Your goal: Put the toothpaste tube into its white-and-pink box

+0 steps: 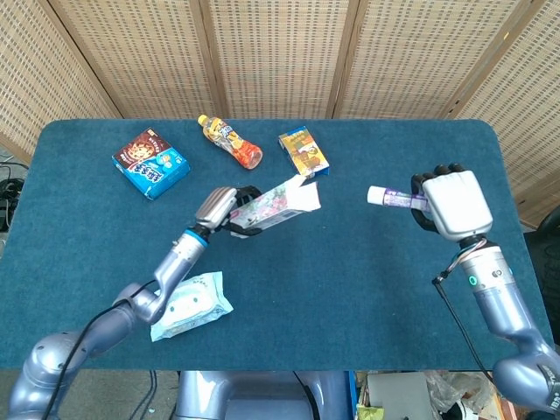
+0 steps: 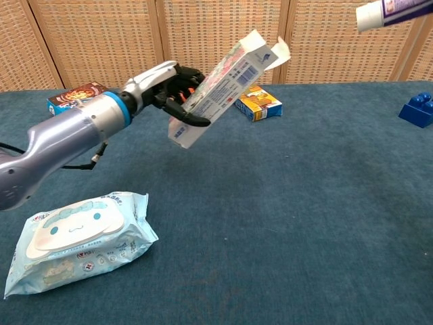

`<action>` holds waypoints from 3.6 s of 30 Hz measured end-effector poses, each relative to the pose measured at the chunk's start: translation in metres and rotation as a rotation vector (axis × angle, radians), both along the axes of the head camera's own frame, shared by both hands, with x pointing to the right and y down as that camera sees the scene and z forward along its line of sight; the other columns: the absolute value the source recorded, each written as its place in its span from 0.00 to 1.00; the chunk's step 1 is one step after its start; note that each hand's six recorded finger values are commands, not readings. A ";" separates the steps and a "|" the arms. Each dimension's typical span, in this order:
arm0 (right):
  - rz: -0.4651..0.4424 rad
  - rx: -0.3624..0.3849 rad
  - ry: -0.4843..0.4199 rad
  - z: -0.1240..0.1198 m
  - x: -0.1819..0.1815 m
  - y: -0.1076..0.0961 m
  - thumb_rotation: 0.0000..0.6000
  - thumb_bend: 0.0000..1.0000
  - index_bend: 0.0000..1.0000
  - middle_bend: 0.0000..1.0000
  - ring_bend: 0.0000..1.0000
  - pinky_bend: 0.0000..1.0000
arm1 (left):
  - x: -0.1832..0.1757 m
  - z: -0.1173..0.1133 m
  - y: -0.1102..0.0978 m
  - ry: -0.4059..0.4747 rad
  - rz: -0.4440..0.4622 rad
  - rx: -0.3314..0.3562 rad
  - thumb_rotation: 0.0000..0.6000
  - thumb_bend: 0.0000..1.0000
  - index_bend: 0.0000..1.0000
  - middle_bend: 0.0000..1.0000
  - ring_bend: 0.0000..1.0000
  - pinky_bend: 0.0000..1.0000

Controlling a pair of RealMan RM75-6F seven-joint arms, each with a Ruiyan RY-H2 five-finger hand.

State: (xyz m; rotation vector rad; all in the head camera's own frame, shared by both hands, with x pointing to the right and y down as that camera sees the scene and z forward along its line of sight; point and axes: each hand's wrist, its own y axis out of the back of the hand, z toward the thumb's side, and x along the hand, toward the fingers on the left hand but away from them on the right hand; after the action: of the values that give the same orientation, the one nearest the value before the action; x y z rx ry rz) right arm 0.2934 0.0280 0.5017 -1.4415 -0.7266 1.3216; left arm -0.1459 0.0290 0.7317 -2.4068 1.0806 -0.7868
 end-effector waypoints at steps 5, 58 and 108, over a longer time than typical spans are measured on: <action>-0.032 0.027 0.042 -0.016 -0.011 -0.011 1.00 0.60 0.58 0.57 0.42 0.38 | 0.030 0.000 -0.003 0.009 0.032 0.008 1.00 0.17 0.60 0.55 0.52 0.50; -0.373 0.068 0.340 -0.032 -0.107 -0.012 1.00 0.39 0.32 0.25 0.27 0.30 | 0.102 -0.048 -0.028 0.140 0.090 0.086 1.00 0.17 0.60 0.56 0.52 0.50; 0.082 -0.141 0.011 0.099 0.099 0.059 1.00 0.00 0.00 0.00 0.00 0.00 | -0.083 -0.021 -0.003 -0.341 0.240 0.118 1.00 0.17 0.61 0.57 0.52 0.50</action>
State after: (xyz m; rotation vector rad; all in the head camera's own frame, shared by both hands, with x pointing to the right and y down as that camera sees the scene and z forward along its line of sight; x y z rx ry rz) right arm 0.3921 0.0866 0.6008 -1.5286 -0.7029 1.4675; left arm -0.2290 0.0264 0.7104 -2.1499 0.6709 -0.9738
